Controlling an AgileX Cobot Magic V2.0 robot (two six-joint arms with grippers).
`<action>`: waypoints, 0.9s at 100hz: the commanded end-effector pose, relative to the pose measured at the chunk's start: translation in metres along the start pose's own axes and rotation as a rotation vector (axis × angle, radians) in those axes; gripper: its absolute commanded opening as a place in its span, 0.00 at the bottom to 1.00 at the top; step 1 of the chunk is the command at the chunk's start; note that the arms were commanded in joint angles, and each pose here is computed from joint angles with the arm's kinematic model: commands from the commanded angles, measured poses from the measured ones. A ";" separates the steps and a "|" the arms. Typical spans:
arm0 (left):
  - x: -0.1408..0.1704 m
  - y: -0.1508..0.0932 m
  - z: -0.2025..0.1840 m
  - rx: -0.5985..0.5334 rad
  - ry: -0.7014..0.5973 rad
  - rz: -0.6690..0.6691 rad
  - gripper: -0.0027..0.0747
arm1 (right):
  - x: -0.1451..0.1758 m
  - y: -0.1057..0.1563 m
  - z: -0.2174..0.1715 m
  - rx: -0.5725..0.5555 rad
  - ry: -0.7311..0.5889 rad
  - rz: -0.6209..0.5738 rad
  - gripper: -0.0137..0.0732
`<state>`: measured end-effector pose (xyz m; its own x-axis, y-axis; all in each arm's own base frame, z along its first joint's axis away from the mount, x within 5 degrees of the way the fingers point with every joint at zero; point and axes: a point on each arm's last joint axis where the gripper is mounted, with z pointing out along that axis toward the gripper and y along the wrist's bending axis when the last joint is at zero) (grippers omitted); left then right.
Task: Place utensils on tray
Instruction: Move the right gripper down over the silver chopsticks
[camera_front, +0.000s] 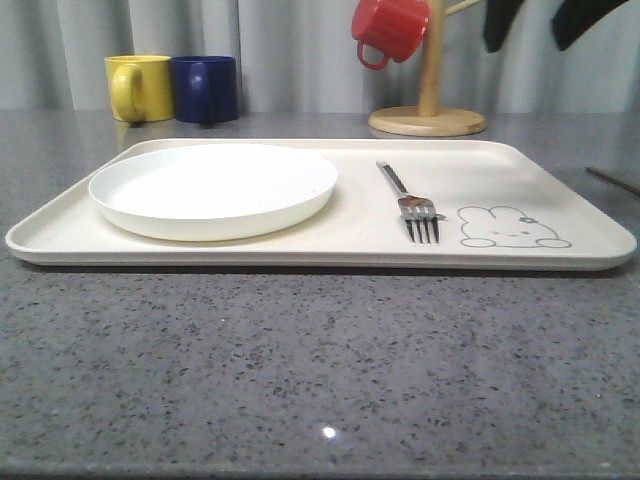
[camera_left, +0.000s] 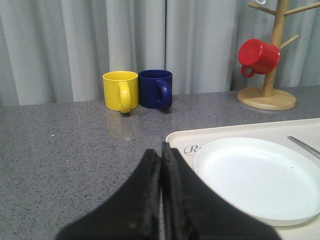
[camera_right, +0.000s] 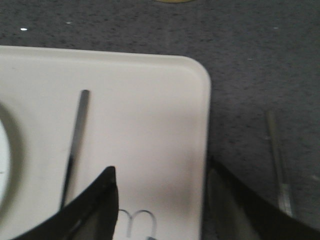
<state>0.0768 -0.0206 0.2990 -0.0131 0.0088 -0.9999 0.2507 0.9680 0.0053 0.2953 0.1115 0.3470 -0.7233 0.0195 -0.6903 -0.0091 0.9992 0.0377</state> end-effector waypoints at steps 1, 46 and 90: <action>-0.016 0.002 -0.001 -0.023 -0.098 -0.002 0.01 | -0.013 -0.026 -0.024 0.026 -0.055 -0.052 0.64; -0.016 0.002 -0.001 -0.023 -0.098 -0.002 0.01 | 0.000 -0.104 0.007 0.026 0.077 0.008 0.64; -0.016 0.002 -0.001 -0.023 -0.098 -0.002 0.01 | 0.013 -0.113 0.067 -0.022 0.237 0.011 0.64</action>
<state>0.0768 -0.0206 0.2990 -0.0131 0.0088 -0.9999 0.2507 0.9680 0.0053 0.3286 0.0024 0.2731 -0.9016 0.0197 -0.4321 -0.0074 0.9981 0.0610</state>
